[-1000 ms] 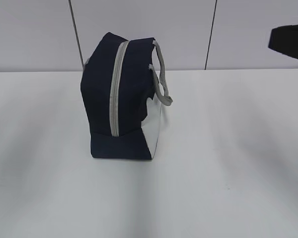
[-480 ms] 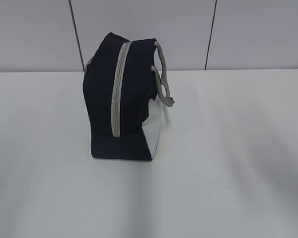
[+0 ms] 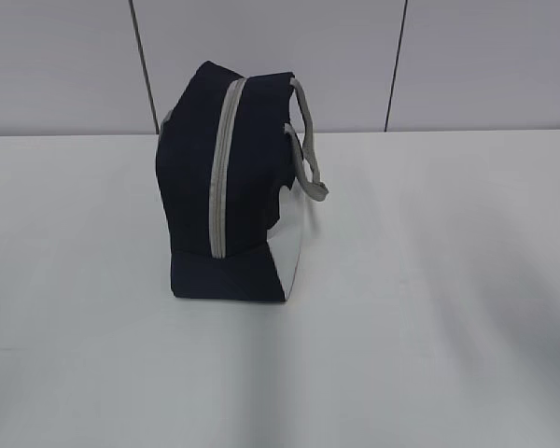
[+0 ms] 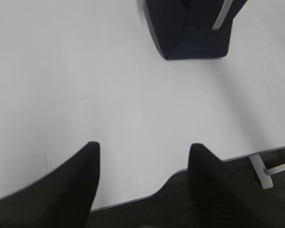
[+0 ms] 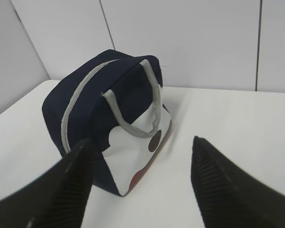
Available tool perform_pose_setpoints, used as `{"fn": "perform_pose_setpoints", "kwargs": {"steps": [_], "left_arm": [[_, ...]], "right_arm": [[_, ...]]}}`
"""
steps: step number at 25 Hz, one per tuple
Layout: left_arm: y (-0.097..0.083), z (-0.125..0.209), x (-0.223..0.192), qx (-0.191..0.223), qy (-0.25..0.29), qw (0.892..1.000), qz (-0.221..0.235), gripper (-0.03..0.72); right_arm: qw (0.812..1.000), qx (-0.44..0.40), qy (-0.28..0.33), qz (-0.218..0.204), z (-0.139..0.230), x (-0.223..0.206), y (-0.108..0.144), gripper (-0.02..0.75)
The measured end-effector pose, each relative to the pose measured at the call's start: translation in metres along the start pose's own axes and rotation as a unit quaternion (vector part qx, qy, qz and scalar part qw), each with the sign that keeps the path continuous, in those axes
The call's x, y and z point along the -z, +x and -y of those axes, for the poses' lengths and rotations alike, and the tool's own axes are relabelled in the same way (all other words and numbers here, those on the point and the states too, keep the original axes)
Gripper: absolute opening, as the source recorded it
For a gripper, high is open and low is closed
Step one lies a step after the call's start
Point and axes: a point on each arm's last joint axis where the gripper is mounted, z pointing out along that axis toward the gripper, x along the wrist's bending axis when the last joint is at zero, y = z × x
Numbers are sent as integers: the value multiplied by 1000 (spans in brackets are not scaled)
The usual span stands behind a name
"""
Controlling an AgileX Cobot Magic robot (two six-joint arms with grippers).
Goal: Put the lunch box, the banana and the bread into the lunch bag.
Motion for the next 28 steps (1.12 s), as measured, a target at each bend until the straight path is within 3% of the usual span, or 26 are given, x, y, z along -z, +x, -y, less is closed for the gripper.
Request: {"fn": "perform_pose_setpoints", "kwargs": {"steps": [5,9,17,22,28], "left_arm": [[0,0,0,-1,-2,1000,-2,413],[0,0,0,-1,-2,1000,-2,412],[0,0,0,2,-2,1000,-2,395],[0,0,0,2,-2,1000,-2,392],[0,0,0,2,-2,1000,-2,381]], "right_arm": [[997,-5,-25,79,-3,1,-15,479],[995,-7,-16,99,7,0,-19,479],[996,-17,19,90,31,-2,-18,479],[999,-22,39,31,37,-4,-6,479],[999,-2,41,1,37,-5,2,479]]}}
